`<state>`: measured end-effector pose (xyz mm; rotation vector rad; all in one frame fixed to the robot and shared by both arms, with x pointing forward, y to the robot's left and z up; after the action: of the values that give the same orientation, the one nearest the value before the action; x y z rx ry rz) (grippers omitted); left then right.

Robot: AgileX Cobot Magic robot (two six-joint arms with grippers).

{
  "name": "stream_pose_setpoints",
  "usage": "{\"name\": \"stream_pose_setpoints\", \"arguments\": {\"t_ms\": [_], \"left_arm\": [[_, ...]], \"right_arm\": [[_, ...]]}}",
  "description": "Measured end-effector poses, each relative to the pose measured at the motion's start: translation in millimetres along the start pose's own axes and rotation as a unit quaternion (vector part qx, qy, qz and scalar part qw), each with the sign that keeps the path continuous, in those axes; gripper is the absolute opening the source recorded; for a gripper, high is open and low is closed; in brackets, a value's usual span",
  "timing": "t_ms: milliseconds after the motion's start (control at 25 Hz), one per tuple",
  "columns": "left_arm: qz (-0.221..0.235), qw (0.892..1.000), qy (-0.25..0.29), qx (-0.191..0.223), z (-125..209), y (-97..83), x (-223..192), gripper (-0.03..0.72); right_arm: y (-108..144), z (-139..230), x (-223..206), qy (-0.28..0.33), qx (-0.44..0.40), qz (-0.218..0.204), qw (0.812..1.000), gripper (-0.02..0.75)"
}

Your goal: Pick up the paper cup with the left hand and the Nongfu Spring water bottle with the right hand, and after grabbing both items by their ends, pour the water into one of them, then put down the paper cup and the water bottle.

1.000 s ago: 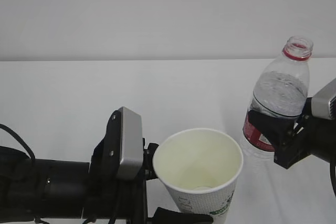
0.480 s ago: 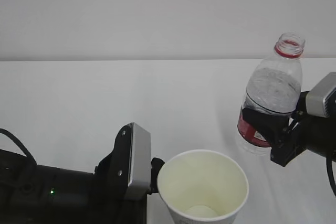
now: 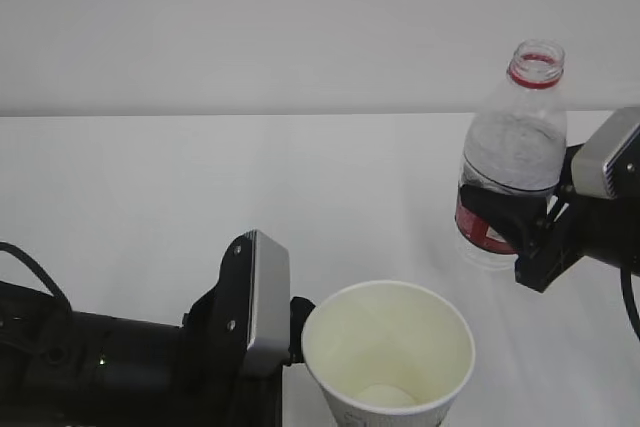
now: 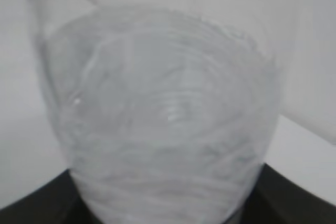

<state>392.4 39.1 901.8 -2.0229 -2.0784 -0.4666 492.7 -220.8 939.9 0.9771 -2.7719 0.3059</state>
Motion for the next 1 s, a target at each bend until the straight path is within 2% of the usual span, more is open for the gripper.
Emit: {"name": "stream_pose_setpoints", "arguments": {"t_ms": [320,480,1000], "left_arm": [[-0.012,0.999,-0.023,-0.023,-17,14.4,-8,0.543],[-0.017,1.0,-0.016,-0.019,-19,18.6,-10,0.542],[-0.015,1.0,-0.009,-0.017,-21,18.0,-9,0.541]], "right_arm": [[-9,-31,6,-0.015,0.057,0.018,0.998,0.44],[-10,-41,8,-0.011,0.087,0.016,0.996,0.44],[-9,-55,7,-0.013,0.164,-0.008,0.986,0.44]]}}
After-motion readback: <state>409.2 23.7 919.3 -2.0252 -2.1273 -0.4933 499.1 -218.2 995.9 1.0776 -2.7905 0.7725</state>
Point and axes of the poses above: a point on each arm's last joint axis where the gripper is mounted, x pointing back along that axis away from the gripper, y along the wrist's bending axis when the last joint is at zero, z = x × y, the point moved 2 cm from there along -x, pointing out along that axis toward the gripper, and after that the axes turned 5 degrees about -x, right-handed, at the moved point
